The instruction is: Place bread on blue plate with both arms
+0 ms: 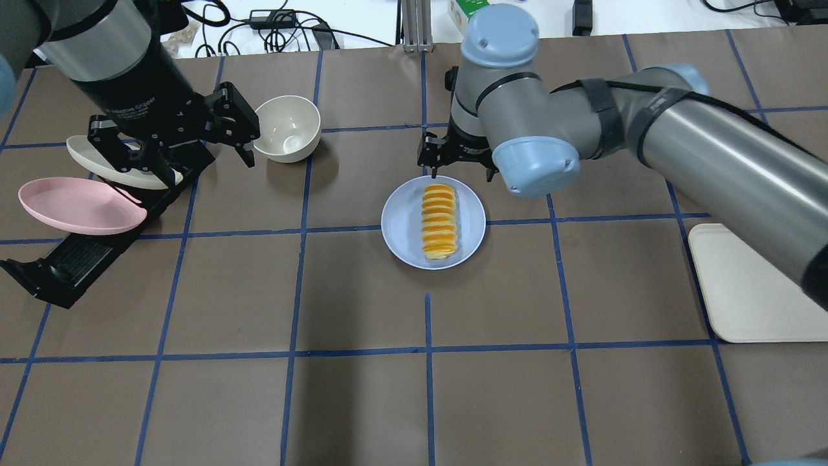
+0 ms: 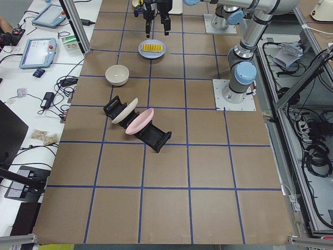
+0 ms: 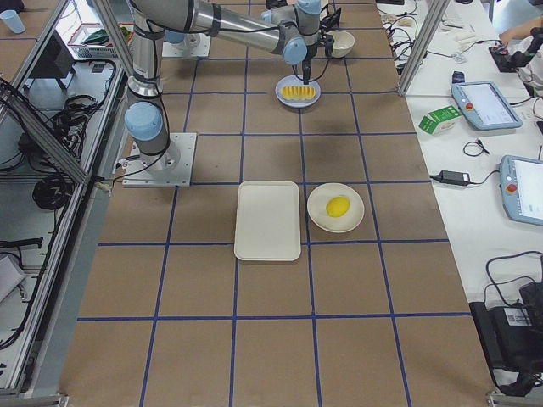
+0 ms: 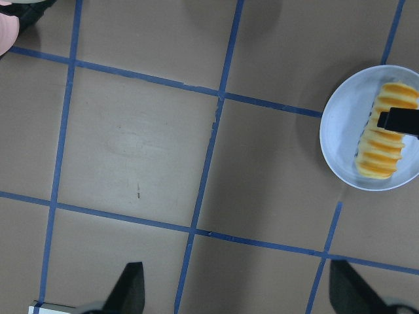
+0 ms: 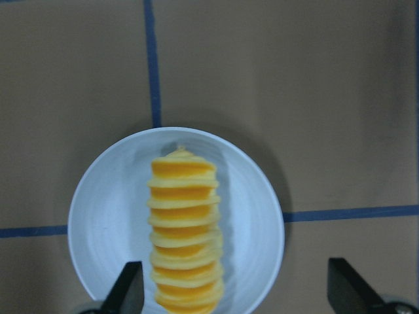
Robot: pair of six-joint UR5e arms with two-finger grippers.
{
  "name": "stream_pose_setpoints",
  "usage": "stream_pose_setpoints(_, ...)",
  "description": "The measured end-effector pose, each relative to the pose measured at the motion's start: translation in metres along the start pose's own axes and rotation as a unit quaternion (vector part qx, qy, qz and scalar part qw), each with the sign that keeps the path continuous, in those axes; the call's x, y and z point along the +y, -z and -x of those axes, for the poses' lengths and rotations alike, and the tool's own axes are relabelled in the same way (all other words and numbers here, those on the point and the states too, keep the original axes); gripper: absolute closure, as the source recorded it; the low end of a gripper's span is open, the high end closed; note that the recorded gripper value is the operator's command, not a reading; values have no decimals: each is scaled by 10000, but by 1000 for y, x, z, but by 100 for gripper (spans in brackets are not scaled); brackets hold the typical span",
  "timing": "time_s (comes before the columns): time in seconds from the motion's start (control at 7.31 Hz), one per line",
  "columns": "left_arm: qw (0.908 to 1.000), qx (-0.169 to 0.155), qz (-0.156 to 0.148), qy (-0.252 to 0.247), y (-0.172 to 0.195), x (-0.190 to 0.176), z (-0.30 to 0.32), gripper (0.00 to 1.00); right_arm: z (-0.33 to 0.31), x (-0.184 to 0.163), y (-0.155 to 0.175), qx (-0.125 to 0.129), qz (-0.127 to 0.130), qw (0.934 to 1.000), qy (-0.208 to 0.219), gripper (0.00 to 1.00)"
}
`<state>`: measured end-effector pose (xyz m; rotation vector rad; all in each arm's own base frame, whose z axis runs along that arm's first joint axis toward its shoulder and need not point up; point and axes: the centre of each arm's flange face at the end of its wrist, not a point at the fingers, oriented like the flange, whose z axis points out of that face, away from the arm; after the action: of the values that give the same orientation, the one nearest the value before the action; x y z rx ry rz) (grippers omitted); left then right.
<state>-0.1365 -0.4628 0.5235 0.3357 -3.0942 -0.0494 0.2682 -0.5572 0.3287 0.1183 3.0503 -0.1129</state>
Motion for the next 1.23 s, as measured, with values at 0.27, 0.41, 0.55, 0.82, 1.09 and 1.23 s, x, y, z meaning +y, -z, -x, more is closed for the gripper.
stream_pose_setpoints(0.27, 9998, -18, 38, -181, -6, -5, -1, 0, -71, 7, 71, 127, 177, 9994, -287, 0)
stream_pose_setpoints(0.41, 9997, -83, -27, -241, -7, -8, 0, 0, -100, 20, 105, 163, 280, 9982, -510, 0)
stream_pose_setpoints(0.55, 9994, -195, -94, -264, -7, -11, 2, 0, -118, 40, 134, 210, 408, 9966, -678, 0)
stream_pose_setpoints(0.82, 9990, -262, -225, -272, -5, -14, 3, 0, -127, 72, 171, 260, 496, 9955, -761, 0)
stream_pose_setpoints(1.09, 9985, -243, -397, -280, -2, -16, 3, 0, -131, 80, 185, 469, 420, 9952, -744, 0)
stream_pose_setpoints(1.23, 9985, -242, -412, -279, -3, -15, 3, 0, -132, 80, 187, 539, 404, 9949, -747, 0)
